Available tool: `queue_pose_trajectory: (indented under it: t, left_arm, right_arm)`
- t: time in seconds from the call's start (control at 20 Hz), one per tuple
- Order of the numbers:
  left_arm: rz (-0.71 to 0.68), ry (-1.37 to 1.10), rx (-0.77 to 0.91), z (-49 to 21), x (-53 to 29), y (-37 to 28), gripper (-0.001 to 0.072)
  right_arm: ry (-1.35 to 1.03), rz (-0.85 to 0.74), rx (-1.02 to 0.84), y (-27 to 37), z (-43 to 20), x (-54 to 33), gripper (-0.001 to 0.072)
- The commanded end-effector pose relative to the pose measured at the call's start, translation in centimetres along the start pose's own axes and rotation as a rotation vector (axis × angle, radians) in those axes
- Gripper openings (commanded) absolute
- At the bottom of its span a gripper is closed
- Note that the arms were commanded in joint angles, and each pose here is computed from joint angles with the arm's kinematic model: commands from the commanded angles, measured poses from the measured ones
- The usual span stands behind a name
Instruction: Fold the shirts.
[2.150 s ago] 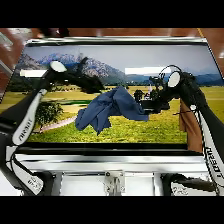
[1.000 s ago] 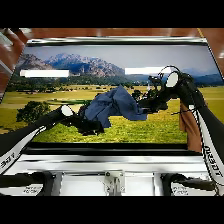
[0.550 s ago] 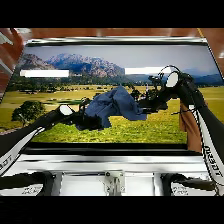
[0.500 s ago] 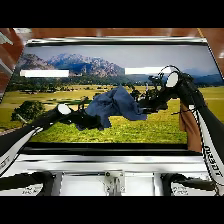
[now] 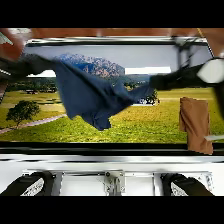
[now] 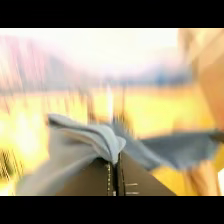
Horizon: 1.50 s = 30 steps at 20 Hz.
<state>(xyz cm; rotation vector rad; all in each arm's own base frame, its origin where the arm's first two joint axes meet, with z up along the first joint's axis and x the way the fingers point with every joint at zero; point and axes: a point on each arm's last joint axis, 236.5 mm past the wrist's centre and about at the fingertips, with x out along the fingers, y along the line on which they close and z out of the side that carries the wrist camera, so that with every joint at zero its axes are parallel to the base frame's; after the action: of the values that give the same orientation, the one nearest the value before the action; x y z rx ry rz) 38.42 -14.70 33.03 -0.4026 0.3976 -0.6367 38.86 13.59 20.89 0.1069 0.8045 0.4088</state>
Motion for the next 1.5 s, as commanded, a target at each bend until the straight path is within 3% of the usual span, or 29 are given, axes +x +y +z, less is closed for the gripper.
queue_pose_trajectory:
  t: [0.0, 0.15, 0.3, 0.4, 0.6, 0.7, 0.85, 1.15, 1.45]
  left_arm:
    - [0.021, -0.328, 0.262, 11.5, -10.5, -8.0, 0.0037]
    - [-0.019, -0.537, 0.407, 16.1, -16.7, -15.1, 0.0037]
    - [-0.02, -0.71, 0.484, 18.8, -21.4, -19.0, 0.0037]
    - [0.052, -0.751, 0.513, 19.7, -22.2, -18.1, 0.0036]
    - [0.159, -0.697, 0.402, 20.3, -19.8, -12.8, 0.0037]
    - [0.224, -0.644, 0.371, 20.3, -17.4, -9.0, 0.0037]
    - [0.277, -0.521, 0.294, 19.5, -12.0, -2.5, 0.0037]
    - [0.16, -0.078, -0.064, 9.6, 4.7, 9.2, 0.0037]
    - [0.071, 0.233, -0.212, -4.6, 20.9, 12.0, 0.0037]
  right_arm:
    - [-0.494, 0.014, -0.088, 3.9, 8.6, -14.0, 0.0063]
    - [-0.658, 0.044, -0.114, 6.4, 8.8, -21.8, 0.0063]
    - [-0.658, 0.07, -0.087, 7.5, 6.4, -24.9, 0.0063]
    - [-0.563, 0.078, -0.06, 7.7, 3.5, -24.7, 0.0063]
    - [-0.244, 0.037, -0.028, 6.6, -3.8, -22.2, 0.0064]
    - [-0.091, -0.06, -0.014, 4.3, -7.2, -21.6, 0.0063]
    - [0.13, -0.209, 0.156, 0.6, -12.6, -20.6, 0.0063]
    - [0.468, -0.178, 0.253, -0.5, -20.2, -12.1, 0.0064]
    - [0.414, -0.239, 0.227, -5.0, -18.4, -2.3, 0.0064]
